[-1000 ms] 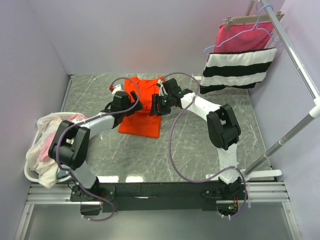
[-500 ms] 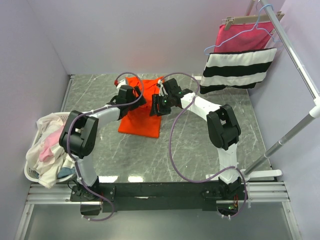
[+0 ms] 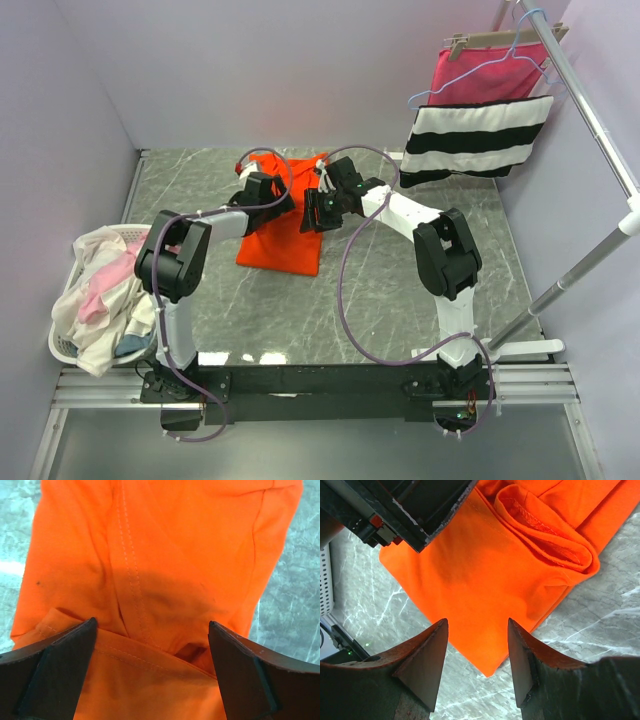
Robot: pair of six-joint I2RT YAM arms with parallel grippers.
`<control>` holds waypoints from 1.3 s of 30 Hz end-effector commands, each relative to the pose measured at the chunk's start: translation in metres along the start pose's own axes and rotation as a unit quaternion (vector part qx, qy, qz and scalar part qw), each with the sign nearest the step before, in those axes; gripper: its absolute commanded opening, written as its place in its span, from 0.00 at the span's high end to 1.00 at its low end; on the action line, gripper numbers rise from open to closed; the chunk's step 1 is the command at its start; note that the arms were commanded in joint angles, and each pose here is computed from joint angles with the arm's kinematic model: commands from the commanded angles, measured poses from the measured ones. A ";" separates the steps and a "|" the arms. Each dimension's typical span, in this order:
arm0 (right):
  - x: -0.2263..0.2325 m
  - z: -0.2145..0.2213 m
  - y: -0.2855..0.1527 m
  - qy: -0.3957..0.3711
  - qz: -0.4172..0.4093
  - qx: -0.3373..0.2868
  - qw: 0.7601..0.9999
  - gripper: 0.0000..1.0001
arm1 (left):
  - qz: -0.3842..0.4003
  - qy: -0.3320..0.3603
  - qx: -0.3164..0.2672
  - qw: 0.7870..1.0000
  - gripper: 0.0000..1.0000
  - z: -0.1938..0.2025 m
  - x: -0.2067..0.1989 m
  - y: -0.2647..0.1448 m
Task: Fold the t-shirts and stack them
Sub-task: Fold the folded rectangular tshirt in 1/3 of the way, then grab one side of the 2/3 rectangular tshirt with both arms
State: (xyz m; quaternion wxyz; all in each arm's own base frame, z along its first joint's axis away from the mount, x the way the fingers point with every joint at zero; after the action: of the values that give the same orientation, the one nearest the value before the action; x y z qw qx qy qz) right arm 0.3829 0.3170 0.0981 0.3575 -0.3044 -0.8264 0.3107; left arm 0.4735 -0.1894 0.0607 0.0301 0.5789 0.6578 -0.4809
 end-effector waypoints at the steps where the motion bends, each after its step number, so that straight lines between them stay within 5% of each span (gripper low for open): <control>1: -0.006 -0.011 -0.005 -0.011 0.019 -0.019 1.000 0.42 | -0.014 -0.006 -0.039 0.999 0.01 -0.016 0.008 -0.009; 11: -0.021 -0.001 -0.023 -0.001 0.053 -0.031 0.998 0.41 | -0.028 0.011 -0.149 0.988 0.01 -0.088 -0.016 -0.086; 25: -0.013 0.039 -0.018 0.036 0.007 -0.016 0.999 0.41 | -0.114 -0.018 -0.059 0.992 0.01 -0.007 0.088 -0.113; 39: 0.013 0.077 0.006 0.059 -0.049 0.025 0.997 0.41 | -0.107 -0.013 -0.018 0.994 0.01 0.028 0.120 -0.122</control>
State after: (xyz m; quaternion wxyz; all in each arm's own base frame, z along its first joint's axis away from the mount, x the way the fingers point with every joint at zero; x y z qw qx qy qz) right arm 0.3255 0.2930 0.0472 0.4311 -0.2899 -0.7978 0.3059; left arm 0.3255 -0.0947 0.0450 -0.0205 0.4752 0.7483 -0.4624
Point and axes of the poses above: each gripper's point midway between its finger pads, its own y axis out along the fingers, its own x axis along the line the jaws close on, z = x × y, the point moved 2 cm from there along -y, back along the fingers, and after that the axes turned 14 degrees about -y, right-handed, at the moved point
